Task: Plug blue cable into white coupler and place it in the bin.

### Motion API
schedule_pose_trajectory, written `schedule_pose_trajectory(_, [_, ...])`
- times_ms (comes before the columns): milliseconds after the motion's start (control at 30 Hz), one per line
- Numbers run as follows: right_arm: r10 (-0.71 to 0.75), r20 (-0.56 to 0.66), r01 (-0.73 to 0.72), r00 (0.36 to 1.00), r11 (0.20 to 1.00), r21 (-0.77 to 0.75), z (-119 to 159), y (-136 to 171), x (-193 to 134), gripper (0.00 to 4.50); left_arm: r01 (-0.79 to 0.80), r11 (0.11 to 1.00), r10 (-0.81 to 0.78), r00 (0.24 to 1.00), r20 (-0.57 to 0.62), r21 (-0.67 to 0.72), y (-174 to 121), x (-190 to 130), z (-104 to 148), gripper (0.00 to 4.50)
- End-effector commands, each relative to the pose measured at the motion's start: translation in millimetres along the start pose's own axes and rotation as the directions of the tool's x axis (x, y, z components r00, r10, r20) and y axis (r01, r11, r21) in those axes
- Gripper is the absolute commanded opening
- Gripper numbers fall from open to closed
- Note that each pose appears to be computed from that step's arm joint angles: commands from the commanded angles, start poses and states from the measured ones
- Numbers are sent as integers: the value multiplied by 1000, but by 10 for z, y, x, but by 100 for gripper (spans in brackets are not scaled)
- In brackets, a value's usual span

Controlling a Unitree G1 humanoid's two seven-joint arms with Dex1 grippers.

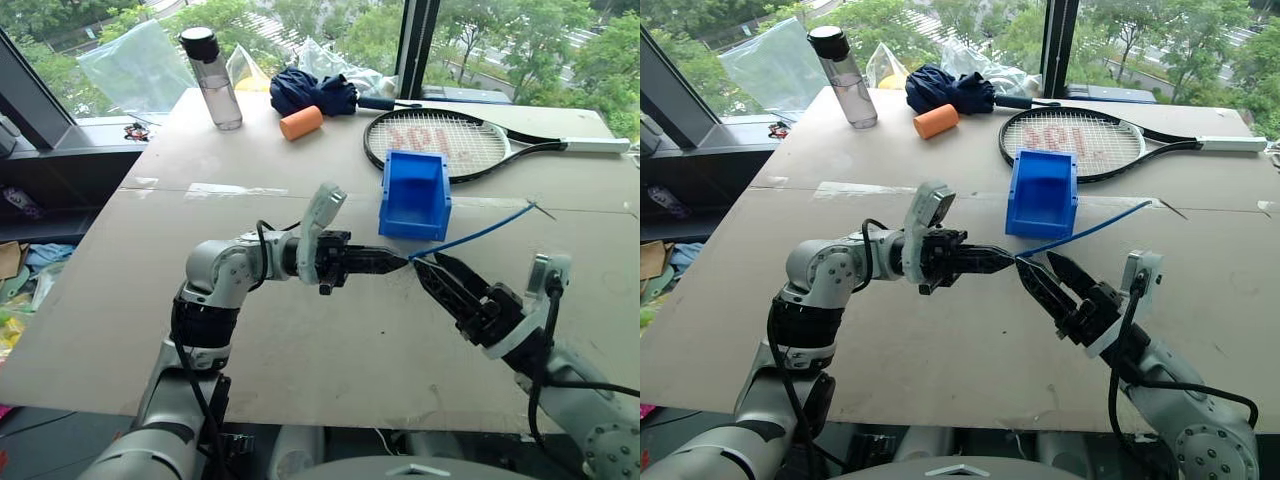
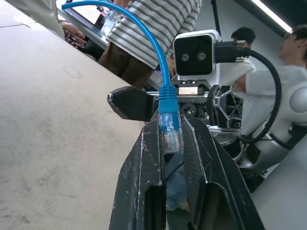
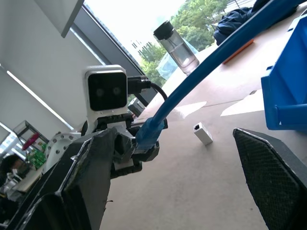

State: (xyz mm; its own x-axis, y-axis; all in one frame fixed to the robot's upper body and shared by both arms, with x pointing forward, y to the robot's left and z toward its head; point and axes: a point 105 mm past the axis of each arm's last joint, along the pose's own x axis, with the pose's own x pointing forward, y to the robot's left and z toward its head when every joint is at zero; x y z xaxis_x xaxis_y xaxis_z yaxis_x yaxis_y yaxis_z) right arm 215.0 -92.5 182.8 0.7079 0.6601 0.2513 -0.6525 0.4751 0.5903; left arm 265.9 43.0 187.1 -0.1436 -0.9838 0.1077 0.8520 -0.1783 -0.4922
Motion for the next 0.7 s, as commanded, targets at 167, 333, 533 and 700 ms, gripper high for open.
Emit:
schedule_pose_trajectory(167, [60, 48, -64, 997, 995, 78, 63, 109, 85, 77, 63, 998, -63, 998, 9, 18, -191, 84, 84, 0])
schedule_pose_trajectory(333, [83, 74, -90, 994, 992, 93, 100, 168, 86, 5, 44, 998, -45, 999, 19, 40, -167, 84, 105, 0])
schedule_pose_trajectory(533, [101, 97, -110, 990, 989, 100, 135, 218, 71, 0, -34, 998, 32, 999, 42, 44, -132, -53, 150, 179])
schedule_pose_trajectory(700, [78, 119, -89, 990, 993, 84, 173, 174, 13, 0, -423, 890, 404, 905, 134, 172, 140, -619, 226, 309])
